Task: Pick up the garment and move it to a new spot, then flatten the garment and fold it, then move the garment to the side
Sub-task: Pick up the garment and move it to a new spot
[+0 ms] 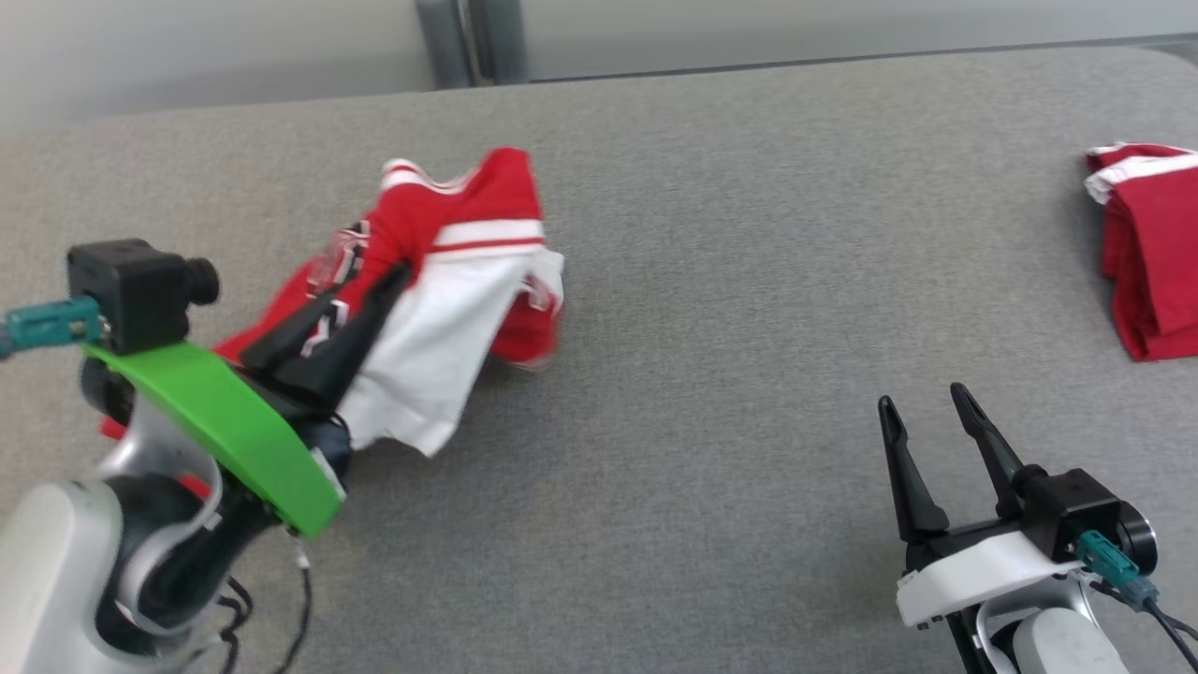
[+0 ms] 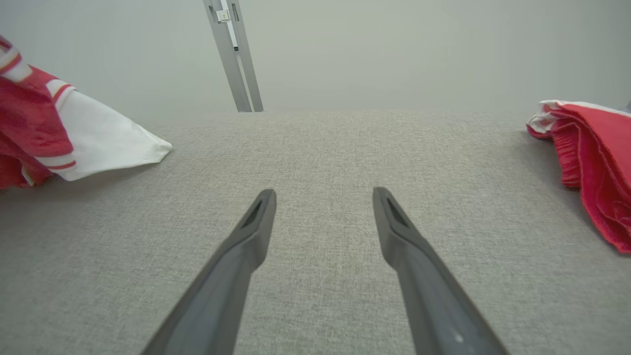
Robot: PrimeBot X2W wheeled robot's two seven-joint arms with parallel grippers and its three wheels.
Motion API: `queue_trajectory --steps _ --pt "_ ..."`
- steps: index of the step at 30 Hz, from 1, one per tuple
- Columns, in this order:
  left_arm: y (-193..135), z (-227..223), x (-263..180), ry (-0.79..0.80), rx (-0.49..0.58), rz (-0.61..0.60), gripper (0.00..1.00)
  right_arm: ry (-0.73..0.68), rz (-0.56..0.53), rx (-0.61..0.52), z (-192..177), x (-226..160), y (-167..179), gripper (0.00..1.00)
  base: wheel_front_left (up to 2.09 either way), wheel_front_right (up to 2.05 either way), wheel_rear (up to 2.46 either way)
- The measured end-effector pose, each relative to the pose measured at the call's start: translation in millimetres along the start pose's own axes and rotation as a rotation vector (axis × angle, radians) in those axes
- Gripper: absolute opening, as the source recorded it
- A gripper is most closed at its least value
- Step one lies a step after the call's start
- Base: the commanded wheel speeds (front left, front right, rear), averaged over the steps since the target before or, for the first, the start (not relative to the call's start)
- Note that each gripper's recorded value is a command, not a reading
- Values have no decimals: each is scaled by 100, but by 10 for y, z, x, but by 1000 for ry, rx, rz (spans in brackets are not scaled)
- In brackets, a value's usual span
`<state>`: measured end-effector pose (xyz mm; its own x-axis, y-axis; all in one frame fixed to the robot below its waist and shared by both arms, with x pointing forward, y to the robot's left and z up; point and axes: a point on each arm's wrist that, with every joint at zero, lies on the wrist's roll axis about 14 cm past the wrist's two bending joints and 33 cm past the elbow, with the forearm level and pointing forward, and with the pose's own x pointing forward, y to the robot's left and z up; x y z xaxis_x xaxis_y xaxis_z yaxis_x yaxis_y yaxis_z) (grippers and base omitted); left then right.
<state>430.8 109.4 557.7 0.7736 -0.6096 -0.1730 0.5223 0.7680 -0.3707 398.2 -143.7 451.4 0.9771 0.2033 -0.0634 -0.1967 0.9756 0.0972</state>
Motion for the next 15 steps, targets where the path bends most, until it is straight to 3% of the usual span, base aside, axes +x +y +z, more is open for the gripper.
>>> queue_trajectory --steps 5,7,13,15 --pt "-1087 61 67 -3 -55 -307 0 -43 -113 -4 168 -280 -289 100 0 0 0" --pt "-1344 19 99 22 -56 -388 0 -56 -150 1 209 -374 -370 100 0 0 0" --pt "-1770 -157 354 87 -78 -508 0 -67 -237 8 249 -637 -537 100 0 0 0" --pt "-1765 -319 510 134 -72 -492 0 -68 -263 7 252 -715 -595 100 0 0 0"
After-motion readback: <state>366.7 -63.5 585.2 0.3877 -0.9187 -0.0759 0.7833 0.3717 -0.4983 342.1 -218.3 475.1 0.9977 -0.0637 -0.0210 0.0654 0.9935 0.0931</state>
